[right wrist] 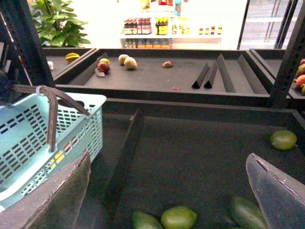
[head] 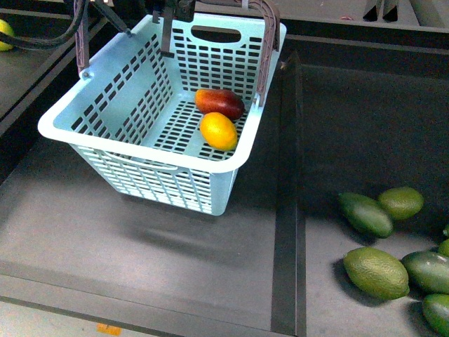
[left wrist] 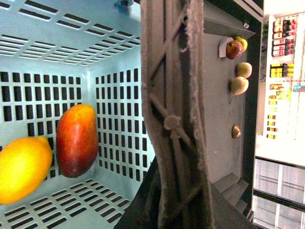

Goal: Pick lemon and mango into basket

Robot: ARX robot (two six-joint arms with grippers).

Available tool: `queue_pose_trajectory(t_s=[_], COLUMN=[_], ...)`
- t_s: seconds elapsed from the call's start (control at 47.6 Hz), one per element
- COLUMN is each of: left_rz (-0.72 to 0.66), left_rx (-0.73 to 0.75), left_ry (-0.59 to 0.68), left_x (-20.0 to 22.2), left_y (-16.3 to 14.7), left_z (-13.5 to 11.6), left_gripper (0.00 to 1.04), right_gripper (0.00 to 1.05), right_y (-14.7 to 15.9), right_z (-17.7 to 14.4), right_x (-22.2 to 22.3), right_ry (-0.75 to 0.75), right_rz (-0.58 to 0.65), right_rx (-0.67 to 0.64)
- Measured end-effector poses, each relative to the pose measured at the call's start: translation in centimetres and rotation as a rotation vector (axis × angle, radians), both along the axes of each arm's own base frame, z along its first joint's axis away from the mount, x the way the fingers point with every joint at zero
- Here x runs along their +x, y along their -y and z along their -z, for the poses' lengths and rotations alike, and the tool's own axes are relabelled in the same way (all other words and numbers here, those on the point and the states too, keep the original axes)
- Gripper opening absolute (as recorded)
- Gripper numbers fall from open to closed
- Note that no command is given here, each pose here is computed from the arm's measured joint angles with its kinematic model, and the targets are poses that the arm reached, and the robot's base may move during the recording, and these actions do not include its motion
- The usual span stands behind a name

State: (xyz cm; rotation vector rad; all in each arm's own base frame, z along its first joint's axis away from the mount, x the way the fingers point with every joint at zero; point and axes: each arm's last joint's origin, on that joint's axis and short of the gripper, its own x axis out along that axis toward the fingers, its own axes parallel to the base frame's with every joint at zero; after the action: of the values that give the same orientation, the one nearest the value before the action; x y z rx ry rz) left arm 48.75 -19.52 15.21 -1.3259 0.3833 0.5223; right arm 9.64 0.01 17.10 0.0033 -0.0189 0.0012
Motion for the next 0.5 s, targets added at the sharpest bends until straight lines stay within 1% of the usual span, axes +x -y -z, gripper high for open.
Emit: queue_pose_trajectory(t_s=[0.147, 0.168, 0.189, 0.315, 0.378, 0.4, 0.463, 0.505], left_rz=[-0.007, -0.009, -0.011, -0.05, -0.103, -0.114, -0.145, -0.149], left_rx=[0.01, 0.006, 0.005, 0.005, 0.017, 0.028, 0.07, 0.09], left_ry=[-0.019, -0.02, -0.02, -0.025, -0.026, -0.036, -0.1, -0.136], left_x=[-0.7, -0.8, -0.8, -1.6, -2.6, -2.8, -4.4, -5.5], left_y=[0.3, 0.3, 0.3, -0.1, -0.8, -1.0, -2.1, -2.6], left_z=[0.4, 0.5, 0.5, 0.5, -0.5, -0.8, -2.3, -3.2], left_gripper=[0.07, 0.12, 0.13, 0.35, 0.51, 0.55, 0.71, 0.79], right_gripper=[0.96, 0.96, 0.96, 0.96, 0.96, 0.96, 0.96, 0.96], right_y=[0.0, 0.0, 0.0, 0.0, 0.0, 0.0, 0.0, 0.0], right_z=[0.0, 0.0, 0.0, 0.0, 0.0, 0.0, 0.0, 0.0], right_x=[0.0, 0.0, 0.0, 0.0, 0.0, 0.0, 0.0, 0.0], right_ry=[0.0, 0.0, 0.0, 0.0, 0.0, 0.0, 0.0, 0.0], right_rz=[0.0, 0.0, 0.0, 0.0, 0.0, 0.0, 0.0, 0.0], right_rx=[0.0, 0.0, 0.0, 0.0, 0.0, 0.0, 0.0, 0.0])
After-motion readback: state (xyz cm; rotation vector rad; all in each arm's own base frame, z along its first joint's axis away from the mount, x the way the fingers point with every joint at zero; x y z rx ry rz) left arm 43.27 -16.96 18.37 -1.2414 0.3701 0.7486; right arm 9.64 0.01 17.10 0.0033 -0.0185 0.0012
